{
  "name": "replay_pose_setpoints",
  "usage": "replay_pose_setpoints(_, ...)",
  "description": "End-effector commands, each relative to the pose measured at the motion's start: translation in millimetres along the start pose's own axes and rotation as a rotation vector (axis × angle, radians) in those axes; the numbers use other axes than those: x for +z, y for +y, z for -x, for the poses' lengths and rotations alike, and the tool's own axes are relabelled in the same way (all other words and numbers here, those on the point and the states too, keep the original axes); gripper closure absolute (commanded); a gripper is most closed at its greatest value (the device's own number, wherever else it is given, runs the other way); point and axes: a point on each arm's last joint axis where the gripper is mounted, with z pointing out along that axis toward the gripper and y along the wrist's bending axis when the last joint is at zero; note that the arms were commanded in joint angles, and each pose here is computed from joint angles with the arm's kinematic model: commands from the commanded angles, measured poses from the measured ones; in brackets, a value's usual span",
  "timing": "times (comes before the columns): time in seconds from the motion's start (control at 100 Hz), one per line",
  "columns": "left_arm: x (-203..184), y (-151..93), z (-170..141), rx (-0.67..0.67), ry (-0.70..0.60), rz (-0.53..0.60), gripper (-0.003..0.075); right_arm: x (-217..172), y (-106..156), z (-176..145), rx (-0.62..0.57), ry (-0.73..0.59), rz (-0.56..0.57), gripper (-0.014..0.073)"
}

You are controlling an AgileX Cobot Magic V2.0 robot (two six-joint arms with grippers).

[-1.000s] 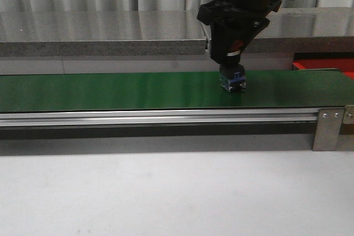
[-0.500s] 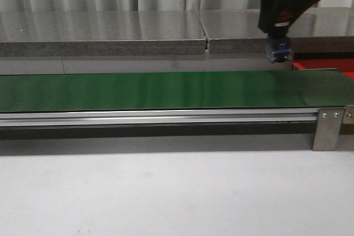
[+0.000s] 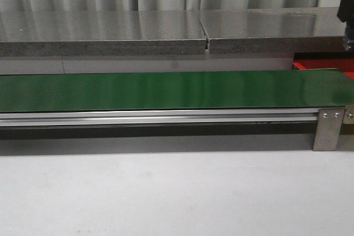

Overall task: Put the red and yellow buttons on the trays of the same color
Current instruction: 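Carry the red button into the red tray, open right gripper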

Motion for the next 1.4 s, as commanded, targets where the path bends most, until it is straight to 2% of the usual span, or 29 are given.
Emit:
replay_pose_setpoints(0.0, -4.6, -1.4, 13.7, -0.005, -0.093, -0.011, 0.0739, -27.4, -14.3, 12.8, 0.075, -0.125, -0.037, 0.0327)
replay_pose_setpoints(0.25, -4.6, -1.4, 13.7, -0.005, -0.093, -0.011, 0.0739, 7.6, -42.8, 9.6, 0.158, -0.118, -0.071, 0.0327)
replay_pose_setpoints(0.79, -4.6, -1.4, 13.7, -0.005, -0.093, -0.011, 0.0739, 71.3, -51.5, 35.8, 0.222, -0.116, 0.004, 0.0324)
replay_pose_setpoints(0.89, -4.6, -1.4, 13.7, -0.005, -0.093, -0.011, 0.0739, 77.8, -51.6, 34.5, 0.23, -0.105, 0.013, 0.025)
replay_pose_setpoints(1.01, -4.6, -1.4, 13.7, -0.005, -0.093, -0.011, 0.0739, 79.1, -51.6, 33.9, 0.23, -0.101, 0.014, 0.0045)
replay_pose_setpoints(1.06, -4.6, -1.4, 13.7, -0.005, -0.093, -0.011, 0.0739, 79.1, -51.6, 33.9, 0.23, -0.101, 0.014, -0.0004)
replay_pose_setpoints(1.27, -4.6, -1.4, 13.7, -0.005, -0.093, -0.011, 0.0739, 65.7, -51.0, 37.5, 0.217, -0.123, 0.003, -0.0019)
replay_pose_setpoints(1.39, -4.6, -1.4, 13.7, -0.005, -0.093, -0.011, 0.0739, 43.1, -48.3, 42.4, 0.151, -0.155, -0.02, -0.0018)
